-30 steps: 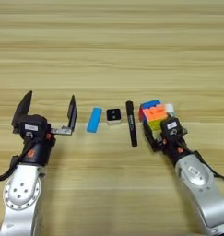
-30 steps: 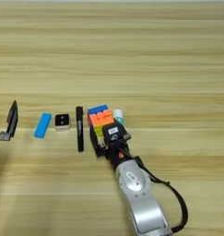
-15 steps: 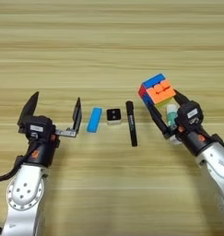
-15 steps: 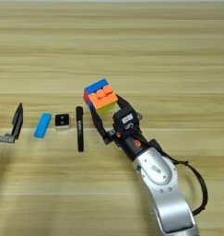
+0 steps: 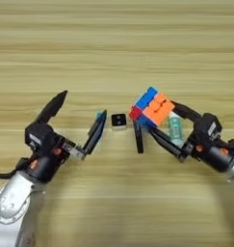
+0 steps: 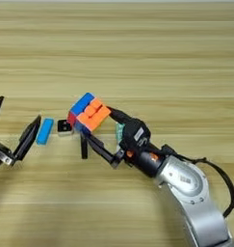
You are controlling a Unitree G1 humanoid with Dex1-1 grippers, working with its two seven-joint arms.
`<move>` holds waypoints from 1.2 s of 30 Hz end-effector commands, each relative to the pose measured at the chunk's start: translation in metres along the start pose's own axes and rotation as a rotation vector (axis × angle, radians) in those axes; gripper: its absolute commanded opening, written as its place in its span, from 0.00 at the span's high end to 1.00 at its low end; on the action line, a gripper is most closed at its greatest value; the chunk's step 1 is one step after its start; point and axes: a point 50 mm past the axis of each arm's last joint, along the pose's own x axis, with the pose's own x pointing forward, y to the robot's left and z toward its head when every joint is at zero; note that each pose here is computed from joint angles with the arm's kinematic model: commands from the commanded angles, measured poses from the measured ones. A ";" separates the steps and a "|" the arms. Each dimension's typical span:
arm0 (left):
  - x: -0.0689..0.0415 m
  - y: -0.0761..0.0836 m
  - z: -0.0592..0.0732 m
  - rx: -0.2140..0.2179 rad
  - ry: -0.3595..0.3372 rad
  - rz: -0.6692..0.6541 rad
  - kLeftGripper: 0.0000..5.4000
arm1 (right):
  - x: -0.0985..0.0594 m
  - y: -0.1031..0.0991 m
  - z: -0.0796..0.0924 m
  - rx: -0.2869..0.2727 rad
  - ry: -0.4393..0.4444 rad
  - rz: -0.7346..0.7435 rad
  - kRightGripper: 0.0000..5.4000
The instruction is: Move the objects on the table
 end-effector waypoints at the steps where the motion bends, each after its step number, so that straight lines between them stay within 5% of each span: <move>1: -0.006 -0.013 -0.001 -0.098 0.061 -0.157 0.00 | -0.010 -0.011 0.010 0.015 0.013 0.076 0.38; 9: -0.013 -0.027 -0.006 -0.185 0.159 -0.329 0.00 | -0.024 -0.022 0.025 0.040 0.045 0.209 0.38; 16: -0.008 -0.041 -0.002 -0.231 0.176 -0.481 0.00 | -0.032 -0.008 0.034 0.121 0.077 0.412 0.38; 21: -0.004 -0.053 0.007 -0.302 0.155 -0.588 0.00 | -0.039 0.005 0.035 0.149 0.130 0.554 0.38; 36: 0.001 -0.069 0.026 -0.317 0.109 -0.698 0.00 | -0.038 0.021 0.039 0.160 0.154 0.684 0.38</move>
